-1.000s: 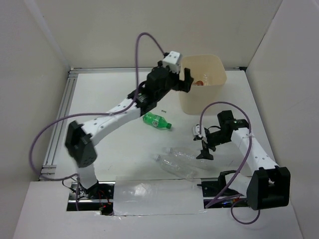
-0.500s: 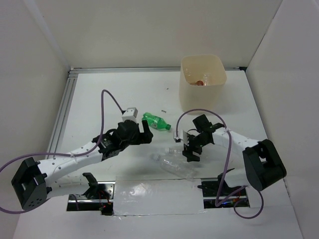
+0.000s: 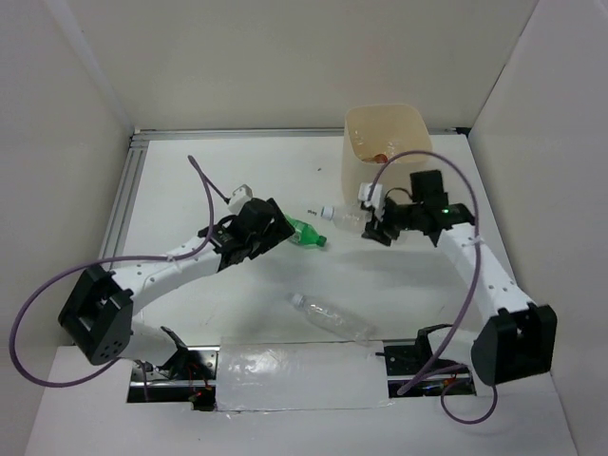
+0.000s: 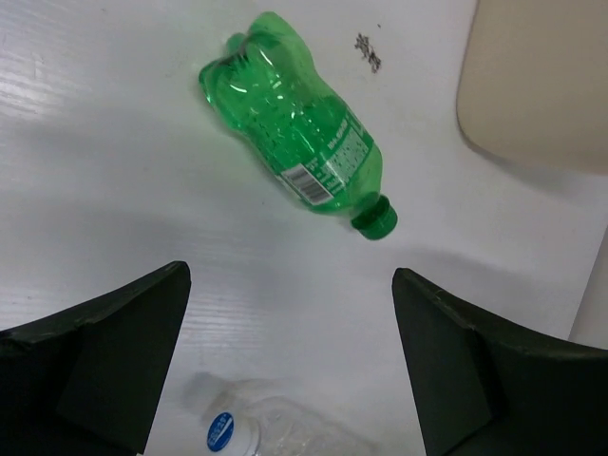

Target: Put the plastic bottles in the bin

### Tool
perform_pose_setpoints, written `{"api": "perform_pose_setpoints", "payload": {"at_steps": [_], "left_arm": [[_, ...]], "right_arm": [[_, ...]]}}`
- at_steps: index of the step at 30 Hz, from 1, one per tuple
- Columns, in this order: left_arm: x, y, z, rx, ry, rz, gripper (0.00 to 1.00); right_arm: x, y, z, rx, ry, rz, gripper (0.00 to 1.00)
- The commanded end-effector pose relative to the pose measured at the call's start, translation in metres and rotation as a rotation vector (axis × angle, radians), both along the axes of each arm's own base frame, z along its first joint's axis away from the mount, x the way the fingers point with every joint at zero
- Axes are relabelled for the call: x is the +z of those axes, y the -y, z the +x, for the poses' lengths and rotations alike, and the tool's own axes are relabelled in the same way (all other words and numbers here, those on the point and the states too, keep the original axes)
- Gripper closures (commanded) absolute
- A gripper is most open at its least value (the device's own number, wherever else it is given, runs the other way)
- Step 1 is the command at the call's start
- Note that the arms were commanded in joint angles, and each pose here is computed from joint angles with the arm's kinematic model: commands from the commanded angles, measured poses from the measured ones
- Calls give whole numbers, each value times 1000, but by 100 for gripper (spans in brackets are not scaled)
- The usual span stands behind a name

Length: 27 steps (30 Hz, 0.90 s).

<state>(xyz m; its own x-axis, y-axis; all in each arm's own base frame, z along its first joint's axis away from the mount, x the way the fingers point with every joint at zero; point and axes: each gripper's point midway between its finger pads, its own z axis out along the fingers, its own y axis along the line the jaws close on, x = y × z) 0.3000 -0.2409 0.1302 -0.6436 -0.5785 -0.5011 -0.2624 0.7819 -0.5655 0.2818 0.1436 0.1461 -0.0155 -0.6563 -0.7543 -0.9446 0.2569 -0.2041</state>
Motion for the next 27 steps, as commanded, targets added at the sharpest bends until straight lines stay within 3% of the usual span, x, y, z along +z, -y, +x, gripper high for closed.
{"api": "perform_pose_setpoints", "payload": {"at_steps": [1,2,4,5,9,16,17,21,25,27], "left_arm": [[8,7,21,70,-39,-74,0],[10,6,27,77,-49,-78,0],[-1,4,33,99,-87,-85,0],[-3,7,34,92,-95,-89,0],[-19,7,44,120,-146,-84,0],[-38,28,70,116,-189,-61,0],[-35,35,74,111,-176,-61,0],[-53,34,82,142,-207,-12,0],[-73,32,83,169,-245,50,4],[-87,33,80,167,-269,82,10]], "right_arm": [[110,-18,-12,121,181,224,62],[151,-18,1,105,287,261,62],[189,-20,10,33,309,337,62],[226,-19,23,7,424,372,62],[268,-3,74,-179,540,413,60],[247,35,181,-376,521,405,53],[230,39,198,-391,492,395,51],[212,54,225,-400,383,374,0],[226,68,215,-394,344,477,0],[247,72,188,-342,349,528,0]]}}
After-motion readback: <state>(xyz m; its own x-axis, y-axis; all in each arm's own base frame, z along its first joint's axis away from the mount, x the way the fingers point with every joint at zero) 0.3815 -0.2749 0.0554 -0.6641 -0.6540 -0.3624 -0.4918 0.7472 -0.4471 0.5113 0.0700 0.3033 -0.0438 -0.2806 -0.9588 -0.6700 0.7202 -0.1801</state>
